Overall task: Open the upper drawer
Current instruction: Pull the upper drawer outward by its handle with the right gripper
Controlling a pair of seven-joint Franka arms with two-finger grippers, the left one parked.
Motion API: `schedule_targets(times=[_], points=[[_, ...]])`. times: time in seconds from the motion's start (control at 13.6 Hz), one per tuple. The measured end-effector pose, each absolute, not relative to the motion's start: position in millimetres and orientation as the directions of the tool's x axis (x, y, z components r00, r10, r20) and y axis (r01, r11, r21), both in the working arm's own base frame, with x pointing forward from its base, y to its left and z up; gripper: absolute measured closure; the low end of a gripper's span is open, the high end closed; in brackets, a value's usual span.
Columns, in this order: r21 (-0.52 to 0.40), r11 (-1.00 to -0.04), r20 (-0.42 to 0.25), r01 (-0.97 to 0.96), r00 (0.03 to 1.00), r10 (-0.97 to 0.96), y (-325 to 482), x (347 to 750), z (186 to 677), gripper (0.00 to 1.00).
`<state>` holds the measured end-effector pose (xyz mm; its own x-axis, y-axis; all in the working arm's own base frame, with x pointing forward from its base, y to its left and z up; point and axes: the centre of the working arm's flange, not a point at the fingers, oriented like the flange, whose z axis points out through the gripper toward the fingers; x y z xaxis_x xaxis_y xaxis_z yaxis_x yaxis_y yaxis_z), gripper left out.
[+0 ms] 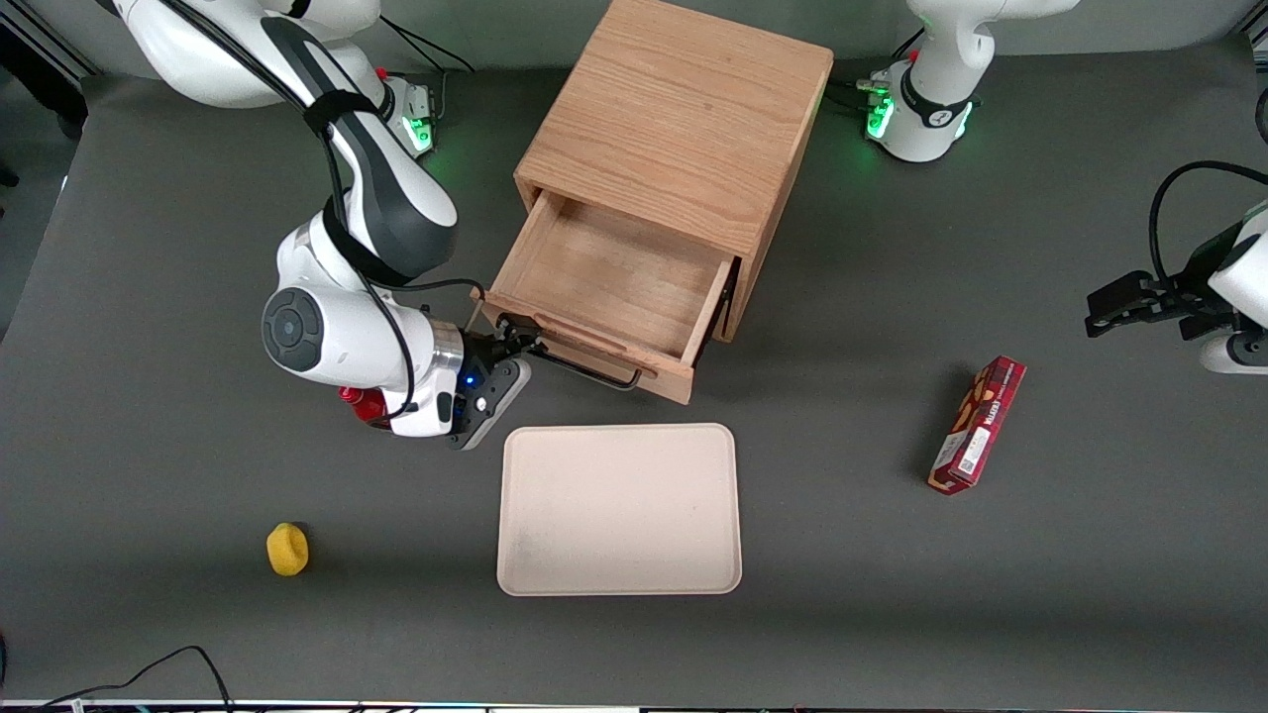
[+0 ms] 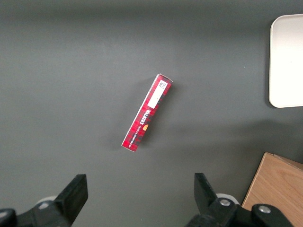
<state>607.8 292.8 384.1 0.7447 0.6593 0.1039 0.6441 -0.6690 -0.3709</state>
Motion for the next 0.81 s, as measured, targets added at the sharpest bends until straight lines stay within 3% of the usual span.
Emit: schedule_targets(times=[0.81], points=[[-0.342, -0.684, 0.130, 0.644, 0.753, 0.645, 263, 627, 390, 0.00]])
